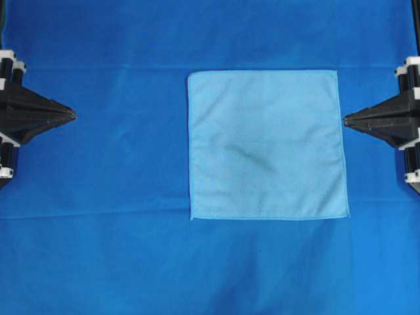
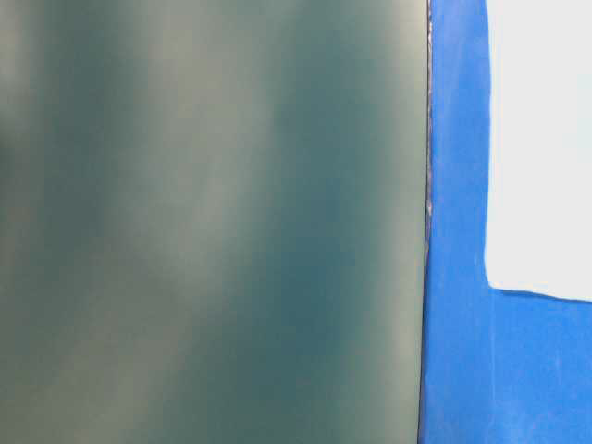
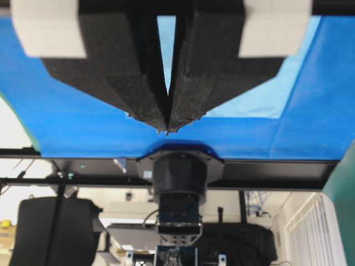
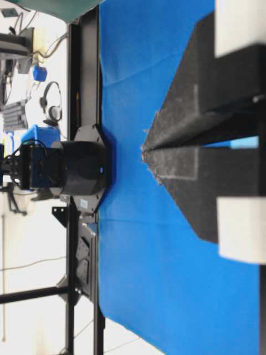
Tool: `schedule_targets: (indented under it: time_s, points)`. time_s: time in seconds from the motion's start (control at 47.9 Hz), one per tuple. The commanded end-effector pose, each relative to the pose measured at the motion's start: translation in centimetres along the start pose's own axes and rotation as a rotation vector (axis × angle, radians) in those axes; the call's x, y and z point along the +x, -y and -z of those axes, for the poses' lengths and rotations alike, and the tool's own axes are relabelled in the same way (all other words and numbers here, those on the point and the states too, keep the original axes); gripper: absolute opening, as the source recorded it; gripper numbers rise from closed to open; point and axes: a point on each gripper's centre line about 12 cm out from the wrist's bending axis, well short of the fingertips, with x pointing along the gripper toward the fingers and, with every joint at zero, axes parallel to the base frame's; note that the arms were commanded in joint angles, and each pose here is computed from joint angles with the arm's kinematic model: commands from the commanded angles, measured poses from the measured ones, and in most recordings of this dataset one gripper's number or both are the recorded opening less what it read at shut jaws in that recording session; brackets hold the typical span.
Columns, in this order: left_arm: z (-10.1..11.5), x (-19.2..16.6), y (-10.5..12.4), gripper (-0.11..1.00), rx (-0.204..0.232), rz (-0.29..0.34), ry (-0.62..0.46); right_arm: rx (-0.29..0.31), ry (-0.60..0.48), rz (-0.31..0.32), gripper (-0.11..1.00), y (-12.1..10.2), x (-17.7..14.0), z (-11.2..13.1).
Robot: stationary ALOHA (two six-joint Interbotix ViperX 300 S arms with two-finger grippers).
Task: Fold the light blue towel.
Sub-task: 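Move both grippers to the towel's far corners and pinch them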
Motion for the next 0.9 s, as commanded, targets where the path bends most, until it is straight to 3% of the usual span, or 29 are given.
schedule_targets:
  time_s: [0.0, 0.125, 0.355, 0.668, 0.793, 0.877]
  points:
    - [-0.6, 1.0, -0.5, 0.0, -0.018, -0.025, -0.006, -0.003, 0.026, 0.013, 0.0, 0.3, 0.4, -1.1]
    - [0.0, 2.2, -0.9, 0.0, -0.014, -0.046, -0.047, 0.009, -0.031, 0.037, 0.0, 0.7, 0.4, -0.9]
    - [2.5, 5.4, -2.7, 0.0, -0.025, -0.114, -0.168, 0.03, -0.205, 0.138, 0.0, 2.8, 0.3, 0.9]
    - [6.7, 10.6, -7.3, 0.01, -0.067, -0.248, -0.349, 0.149, -0.46, 0.418, 0.01, 8.2, -0.9, 5.9]
    - [8.9, 12.1, -9.2, 0.14, -0.085, -0.294, -0.409, 0.198, -0.571, 0.532, 0.05, 10.6, -1.6, 9.0]
    - [10.6, 13.0, -10.6, 0.34, -0.108, -0.329, -0.445, 0.226, -0.63, 0.587, 0.3, 11.9, -2.1, 10.9]
